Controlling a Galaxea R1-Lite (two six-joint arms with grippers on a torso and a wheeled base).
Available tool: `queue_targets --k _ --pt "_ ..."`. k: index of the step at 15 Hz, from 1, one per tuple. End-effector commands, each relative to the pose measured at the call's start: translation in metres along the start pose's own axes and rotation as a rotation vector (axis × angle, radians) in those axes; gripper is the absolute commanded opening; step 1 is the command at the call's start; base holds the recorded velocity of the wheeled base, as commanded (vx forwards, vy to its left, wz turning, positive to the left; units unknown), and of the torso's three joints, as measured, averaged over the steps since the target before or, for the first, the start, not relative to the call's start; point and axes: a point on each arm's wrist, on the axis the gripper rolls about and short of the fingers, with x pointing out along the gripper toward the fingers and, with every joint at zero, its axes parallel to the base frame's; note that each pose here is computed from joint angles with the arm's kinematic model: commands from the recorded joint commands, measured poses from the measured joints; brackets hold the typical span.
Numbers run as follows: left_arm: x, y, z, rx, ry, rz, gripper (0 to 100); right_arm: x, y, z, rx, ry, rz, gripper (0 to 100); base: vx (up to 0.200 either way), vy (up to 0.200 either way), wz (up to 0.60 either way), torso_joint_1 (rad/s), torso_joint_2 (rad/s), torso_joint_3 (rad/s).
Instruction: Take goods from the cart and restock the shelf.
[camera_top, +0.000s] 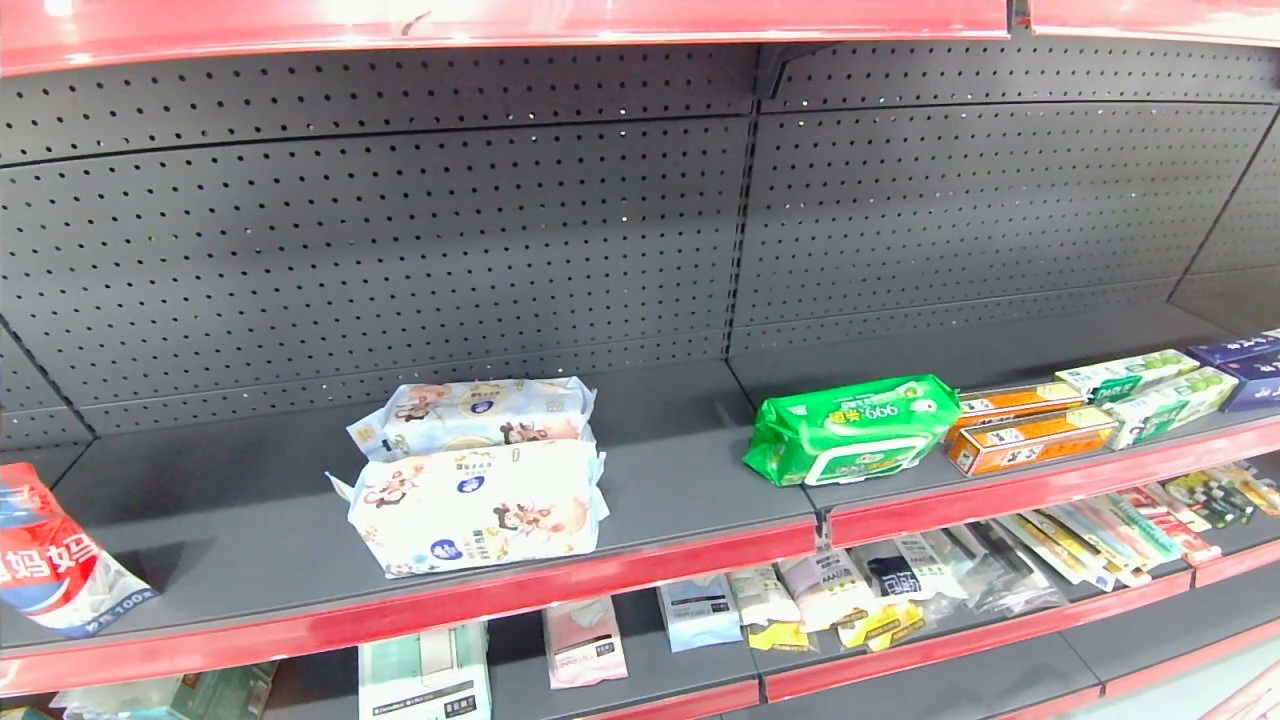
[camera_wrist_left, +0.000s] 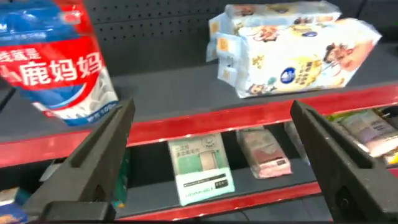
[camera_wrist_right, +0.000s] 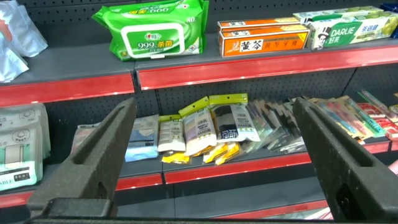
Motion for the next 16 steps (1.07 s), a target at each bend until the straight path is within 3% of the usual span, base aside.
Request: queue_targets --k 1,2,3,5,12,16 --pt "-0.0023 -0.0004 -0.0012 -0.014 -0.023 -0.037 100 0.0001 0.0001 0.0001 -0.001 0.000 0.003 100 0.000 0.000 0.00 0.000 0.00 0.000" --pt "-0.0024 -0.0004 -0.0015 -0.012 -0.026 -0.041 100 0.0001 0.0001 0.0001 -0.002 0.000 0.005 100 0.000 0.000 0.00 0.000 0.00 0.000" --pt "-0.0055 -0.0002 -0.0021 0.008 -0.058 -0.087 100 0.0001 0.0001 0.0001 -0.005 0.000 0.007 100 0.000 0.000 0.00 0.000 0.00 0.000" --pt "-0.0061 -0.0002 -0.0029 0.048 -0.061 -0.102 100 0.0001 0.0002 0.0001 -0.007 0.000 0.008 100 0.000 0.000 0.30 0.004 0.00 -0.001" --pt "-0.0072 -0.0002 -0.0036 0.051 -0.076 -0.090 100 0.0001 0.0002 0.0001 -0.004 0.000 0.008 100 0.000 0.000 0.60 0.006 0.00 0.002" --pt "-0.0070 0.0001 -0.0038 0.050 -0.076 -0.079 100 0.0001 0.0002 0.0000 -0.005 0.002 0.008 100 0.000 0.000 0.00 0.000 0.00 0.000"
